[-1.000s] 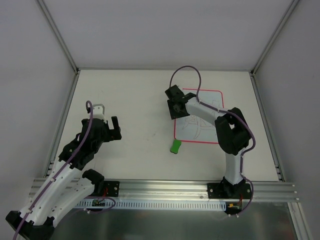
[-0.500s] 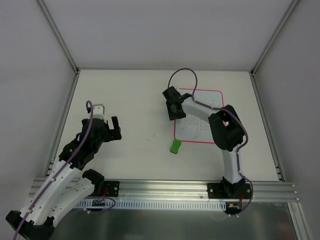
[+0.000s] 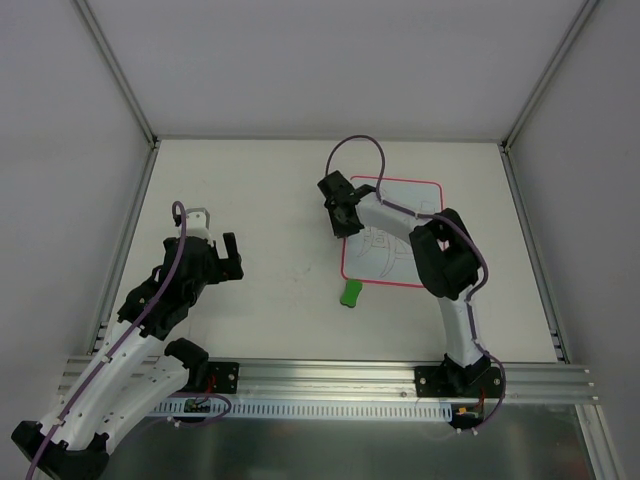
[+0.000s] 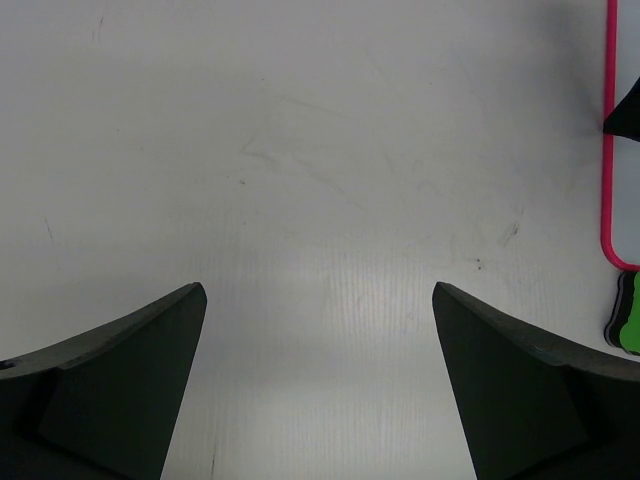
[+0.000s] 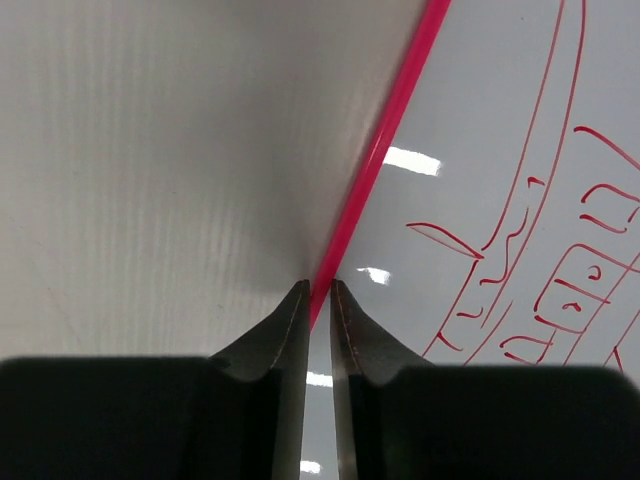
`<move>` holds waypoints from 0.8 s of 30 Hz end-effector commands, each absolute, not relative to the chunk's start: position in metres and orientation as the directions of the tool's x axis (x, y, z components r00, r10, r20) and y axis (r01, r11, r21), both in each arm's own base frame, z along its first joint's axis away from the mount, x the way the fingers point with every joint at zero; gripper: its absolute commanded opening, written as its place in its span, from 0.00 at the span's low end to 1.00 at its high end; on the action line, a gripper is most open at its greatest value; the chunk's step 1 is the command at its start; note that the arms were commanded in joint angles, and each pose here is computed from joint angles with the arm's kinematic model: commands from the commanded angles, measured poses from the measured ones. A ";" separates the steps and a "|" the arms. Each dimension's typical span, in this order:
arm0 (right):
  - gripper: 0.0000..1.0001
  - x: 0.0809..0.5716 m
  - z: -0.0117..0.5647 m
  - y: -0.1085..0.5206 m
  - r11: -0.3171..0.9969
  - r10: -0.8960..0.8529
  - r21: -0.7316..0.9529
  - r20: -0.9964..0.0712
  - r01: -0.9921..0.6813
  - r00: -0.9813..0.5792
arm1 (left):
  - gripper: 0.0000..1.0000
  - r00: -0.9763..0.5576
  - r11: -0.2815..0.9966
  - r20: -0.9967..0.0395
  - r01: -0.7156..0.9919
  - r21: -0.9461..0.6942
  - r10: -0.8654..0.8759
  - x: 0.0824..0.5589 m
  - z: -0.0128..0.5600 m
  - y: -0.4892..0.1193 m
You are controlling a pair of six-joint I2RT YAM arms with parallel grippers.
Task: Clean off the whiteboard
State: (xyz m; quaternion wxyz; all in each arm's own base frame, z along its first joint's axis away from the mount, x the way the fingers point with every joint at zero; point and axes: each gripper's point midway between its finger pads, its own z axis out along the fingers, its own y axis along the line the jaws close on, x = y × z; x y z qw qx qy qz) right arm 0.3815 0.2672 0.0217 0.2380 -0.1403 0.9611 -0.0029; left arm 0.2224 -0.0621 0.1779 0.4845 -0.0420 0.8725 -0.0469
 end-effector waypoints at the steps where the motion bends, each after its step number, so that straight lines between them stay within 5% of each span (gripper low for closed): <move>1: 0.15 0.356 -0.006 0.305 0.914 -0.374 -0.002 -0.389 -0.405 -0.842 | 0.99 -0.519 0.992 -0.847 -0.018 -0.124 -0.116 0.225 0.179 -0.063; 8: 0.08 0.333 -0.010 0.355 0.806 -0.545 0.012 -0.372 -0.591 -0.751 | 0.99 -0.520 0.992 -0.846 -0.025 -0.121 -0.116 0.225 0.178 -0.062; 24: 0.11 0.211 -0.002 0.422 0.630 -0.704 0.144 -0.310 -0.763 -0.639 | 0.99 -0.414 0.980 -0.890 -0.133 -0.149 -0.191 0.223 0.196 -0.039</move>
